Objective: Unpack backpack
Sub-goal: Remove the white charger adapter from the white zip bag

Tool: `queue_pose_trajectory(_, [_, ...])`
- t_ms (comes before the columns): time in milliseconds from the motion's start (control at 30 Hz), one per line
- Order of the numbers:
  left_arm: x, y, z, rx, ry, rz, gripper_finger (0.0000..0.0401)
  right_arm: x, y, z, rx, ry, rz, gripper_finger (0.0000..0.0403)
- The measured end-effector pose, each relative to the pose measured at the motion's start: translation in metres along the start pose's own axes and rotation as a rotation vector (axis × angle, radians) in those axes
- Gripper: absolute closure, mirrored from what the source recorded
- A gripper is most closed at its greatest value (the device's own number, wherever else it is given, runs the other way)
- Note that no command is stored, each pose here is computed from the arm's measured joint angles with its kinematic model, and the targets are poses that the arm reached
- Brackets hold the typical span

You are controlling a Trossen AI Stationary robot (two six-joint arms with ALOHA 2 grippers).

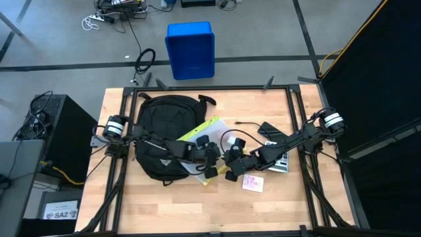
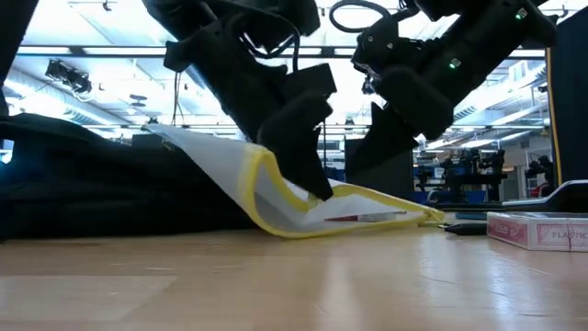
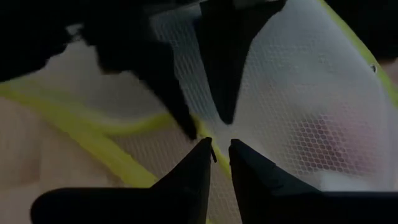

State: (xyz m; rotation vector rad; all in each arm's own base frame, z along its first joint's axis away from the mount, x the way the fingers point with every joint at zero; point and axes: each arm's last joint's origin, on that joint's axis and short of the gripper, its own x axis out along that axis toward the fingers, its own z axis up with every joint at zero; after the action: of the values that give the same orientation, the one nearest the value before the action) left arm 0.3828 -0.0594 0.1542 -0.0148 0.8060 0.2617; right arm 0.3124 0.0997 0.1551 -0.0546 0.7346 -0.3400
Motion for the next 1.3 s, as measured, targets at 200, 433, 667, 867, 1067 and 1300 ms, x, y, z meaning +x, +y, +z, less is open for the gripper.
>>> queue_pose_trajectory(200, [0.002, 0.003, 0.001, 0.034, -0.008, 0.011, 0.0396, -0.002, 0.001, -0.011, -0.052, 0.113, 0.048, 0.0372])
queue_pose_trajectory(433, [-0.004, -0.005, 0.017, 0.076, -0.139, 0.088, 0.0401, -0.003, 0.0, -0.013, -0.038, 0.133, 0.049, 0.0371])
queue_pose_trajectory(667, [-0.019, -0.025, 0.037, 0.128, -0.223, 0.127, 0.0401, -0.003, -0.002, -0.012, -0.032, 0.107, -0.029, 0.0358])
queue_pose_trajectory(867, [-0.032, -0.039, 0.045, 0.171, -0.235, 0.166, 0.0401, -0.004, -0.008, -0.018, -0.023, 0.142, -0.122, 0.0353])
queue_pose_trajectory(1067, [-0.04, -0.046, 0.05, 0.2, -0.224, 0.188, 0.0401, -0.005, -0.014, -0.024, -0.004, 0.169, -0.22, 0.0351])
queue_pose_trajectory(1300, [-0.03, -0.025, 0.051, 0.283, -0.109, 0.121, 0.0401, -0.006, -0.014, -0.025, -0.003, 0.173, -0.225, 0.0351])
